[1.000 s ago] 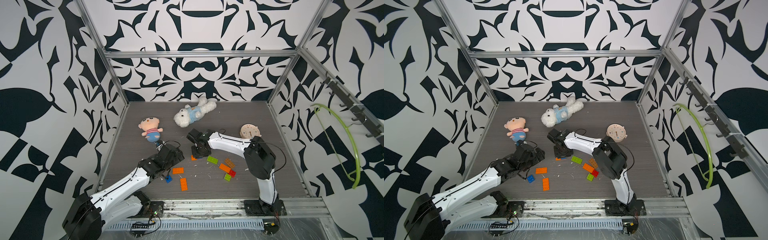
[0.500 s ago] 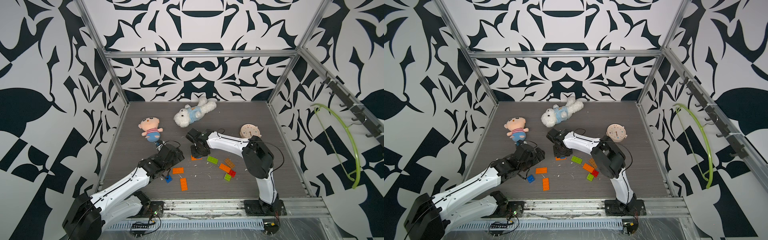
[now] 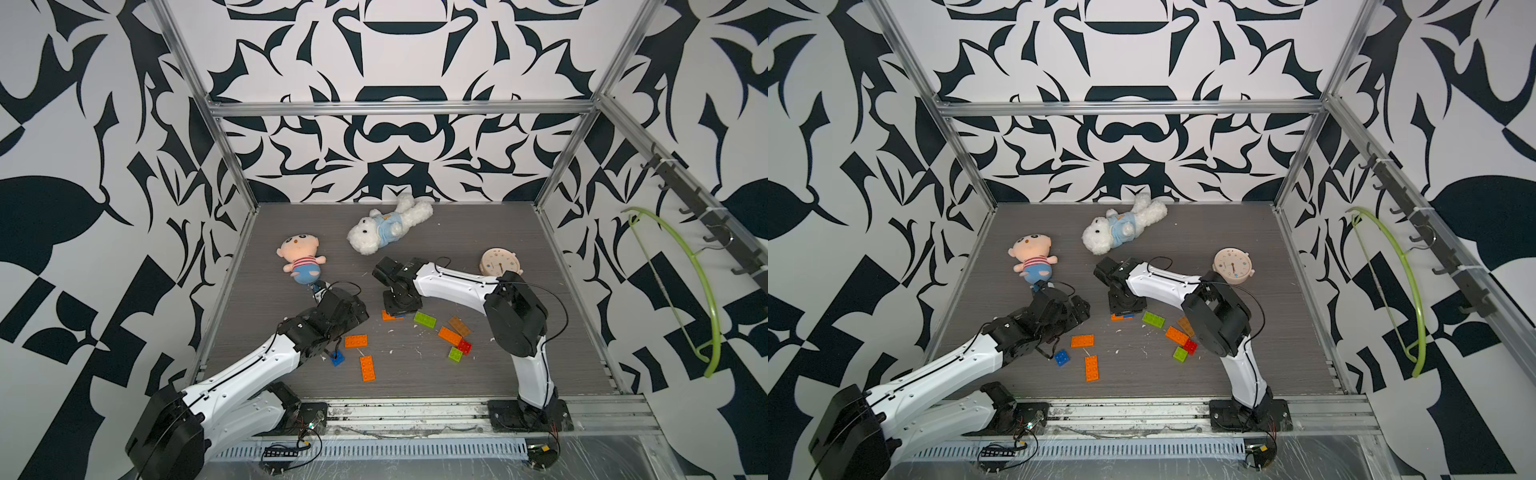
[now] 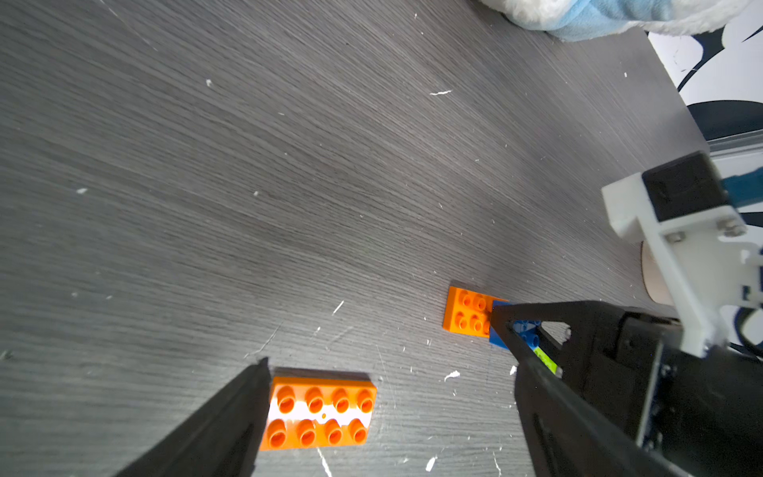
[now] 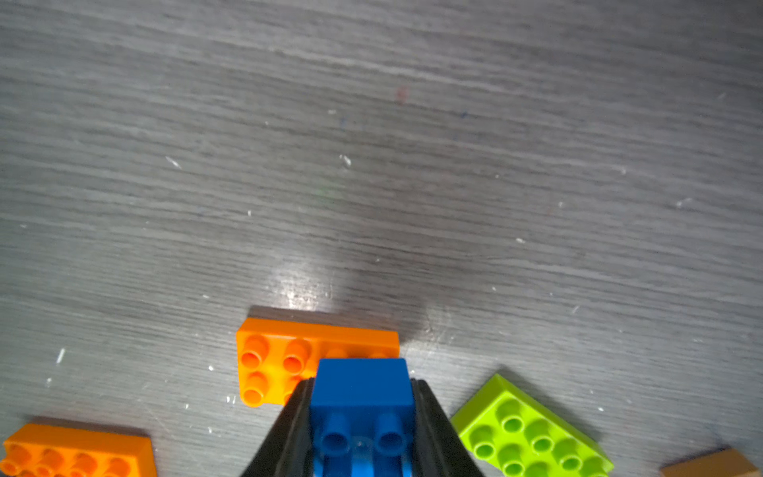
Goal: Assemble the number 5 with lego
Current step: Assemble the lego brick with the lego brick.
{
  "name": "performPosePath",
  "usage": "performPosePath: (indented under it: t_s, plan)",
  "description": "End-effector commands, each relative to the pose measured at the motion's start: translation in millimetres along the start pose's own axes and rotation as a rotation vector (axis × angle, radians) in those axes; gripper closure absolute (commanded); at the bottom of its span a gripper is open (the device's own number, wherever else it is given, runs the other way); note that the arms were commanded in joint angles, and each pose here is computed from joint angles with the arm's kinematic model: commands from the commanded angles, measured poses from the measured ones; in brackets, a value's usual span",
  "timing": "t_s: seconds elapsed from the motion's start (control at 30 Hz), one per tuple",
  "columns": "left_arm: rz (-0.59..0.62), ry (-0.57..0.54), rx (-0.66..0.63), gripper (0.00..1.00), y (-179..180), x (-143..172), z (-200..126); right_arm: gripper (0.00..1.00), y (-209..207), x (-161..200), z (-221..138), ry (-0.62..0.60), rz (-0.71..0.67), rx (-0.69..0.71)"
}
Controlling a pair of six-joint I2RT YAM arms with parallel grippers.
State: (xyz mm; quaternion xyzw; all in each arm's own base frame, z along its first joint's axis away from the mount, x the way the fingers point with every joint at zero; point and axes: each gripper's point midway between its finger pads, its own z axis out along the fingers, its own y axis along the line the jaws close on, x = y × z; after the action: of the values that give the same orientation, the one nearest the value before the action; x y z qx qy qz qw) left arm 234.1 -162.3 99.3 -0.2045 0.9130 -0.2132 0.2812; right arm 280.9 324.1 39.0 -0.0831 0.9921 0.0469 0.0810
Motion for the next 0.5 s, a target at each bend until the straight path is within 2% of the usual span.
performPosePath:
  t_s: [0.0, 0.1, 0.2, 0.27, 0.47]
  plan:
    - [0.006, -0.002, -0.022, 0.01, 6.0, 0.5, 1.5, 0.67, 6.0, -7.1, -8.4, -0.023, 0.022, -0.024]
    - [0.006, -0.003, -0.024, 0.01, 6.5, 0.2, 1.2, 0.59, 4.6, -6.1, -7.9, -0.019, 0.021, -0.016]
    - [0.007, -0.005, -0.026, 0.01, 7.4, 0.3, 1.3, 0.58, 5.5, -4.1, -6.8, -0.012, 0.021, -0.023]
    - [0.006, -0.003, -0.026, 0.01, 7.4, 0.6, 1.6, 0.53, 6.0, -3.7, -7.1, -0.009, 0.022, -0.029]
    - [0.010, 0.006, -0.027, 0.01, 6.4, 1.9, 3.9, 0.51, 6.4, -4.6, -10.8, -0.015, 0.024, -0.033]
